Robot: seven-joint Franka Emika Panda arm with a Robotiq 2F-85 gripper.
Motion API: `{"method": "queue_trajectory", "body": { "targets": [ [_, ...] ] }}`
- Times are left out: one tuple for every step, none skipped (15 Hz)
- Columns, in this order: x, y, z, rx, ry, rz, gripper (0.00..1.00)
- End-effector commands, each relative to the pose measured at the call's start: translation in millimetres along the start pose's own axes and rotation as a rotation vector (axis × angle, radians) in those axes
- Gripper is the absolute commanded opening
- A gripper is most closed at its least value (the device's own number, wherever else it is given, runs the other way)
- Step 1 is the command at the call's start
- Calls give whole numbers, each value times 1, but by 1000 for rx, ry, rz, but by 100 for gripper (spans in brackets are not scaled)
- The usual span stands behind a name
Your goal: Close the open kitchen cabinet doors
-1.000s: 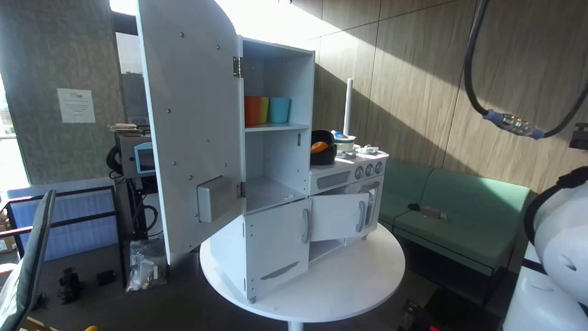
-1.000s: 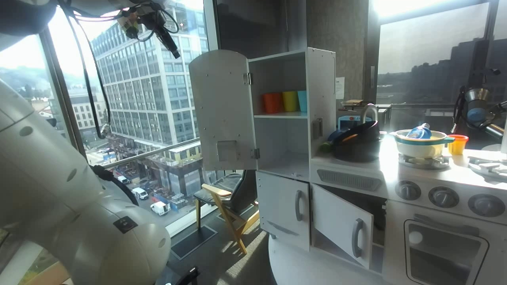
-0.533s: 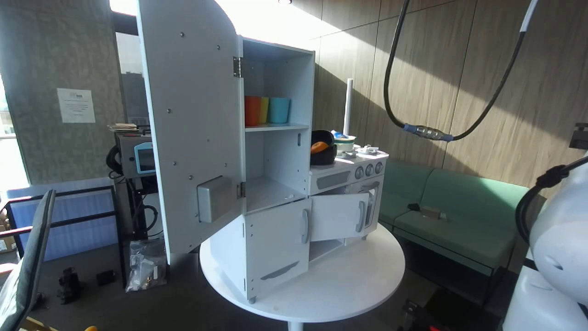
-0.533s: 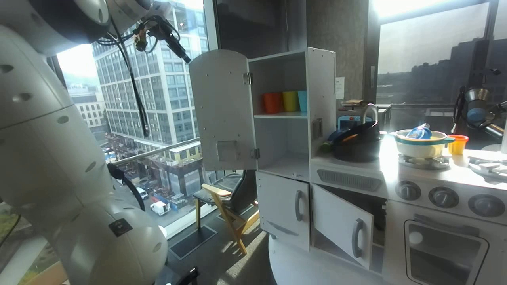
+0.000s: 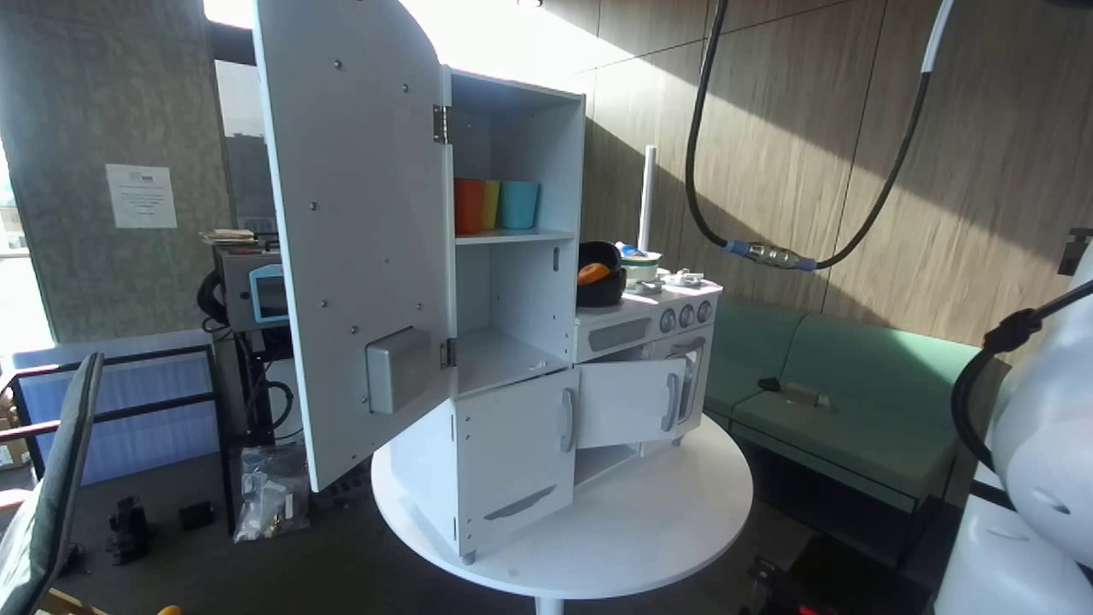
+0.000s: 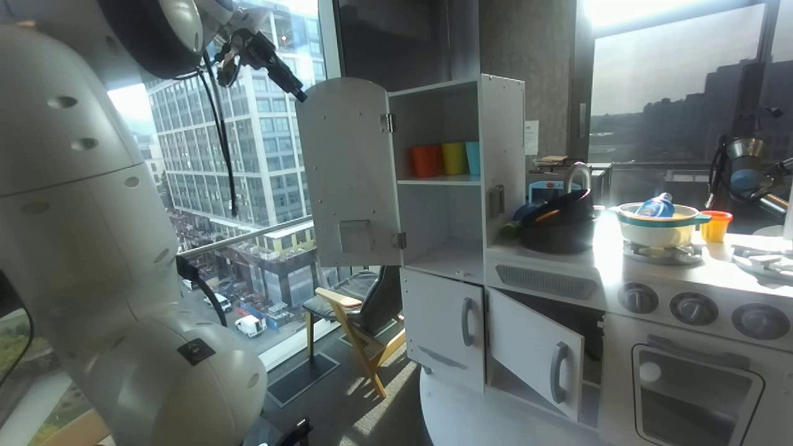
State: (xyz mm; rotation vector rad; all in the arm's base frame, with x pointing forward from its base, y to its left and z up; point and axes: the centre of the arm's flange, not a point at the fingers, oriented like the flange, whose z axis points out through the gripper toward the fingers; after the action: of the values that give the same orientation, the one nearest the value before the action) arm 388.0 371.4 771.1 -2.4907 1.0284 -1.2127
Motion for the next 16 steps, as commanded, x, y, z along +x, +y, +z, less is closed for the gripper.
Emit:
{"method": "queue_trajectory", "body": {
  "targets": [
    [-8, -18, -6, -25, 6, -2, 100],
    [-11, -17, -5, -34, 7, -10, 100],
    [-5, -29, 39, -43, 4, -17, 100],
    [-5, -29, 50, -54, 9, -22, 100],
    [-5, -30, 63, -69, 15, -28, 100],
    [-3, -30, 77, -83, 18, -31, 100],
    [-2, -29, 95, -97, 27, -35, 100],
    [-2, -32, 105, -99, 23, -37, 100],
    [-1, -36, 106, -91, 29, -39, 100],
    [-3, -35, 100, -79, 8, -41, 100],
    [-4, -32, 90, -86, 5, -45, 100],
    [-6, -27, 82, -105, 19, -49, 100],
    [-7, -21, 76, -113, 17, -53, 100],
    [-9, -12, 68, -139, 10, -58, 100],
    [-10, -5, 62, -169, 21, -57, 100],
    [-10, 4, 55, -193, 19, -61, 100]
  ]
}}
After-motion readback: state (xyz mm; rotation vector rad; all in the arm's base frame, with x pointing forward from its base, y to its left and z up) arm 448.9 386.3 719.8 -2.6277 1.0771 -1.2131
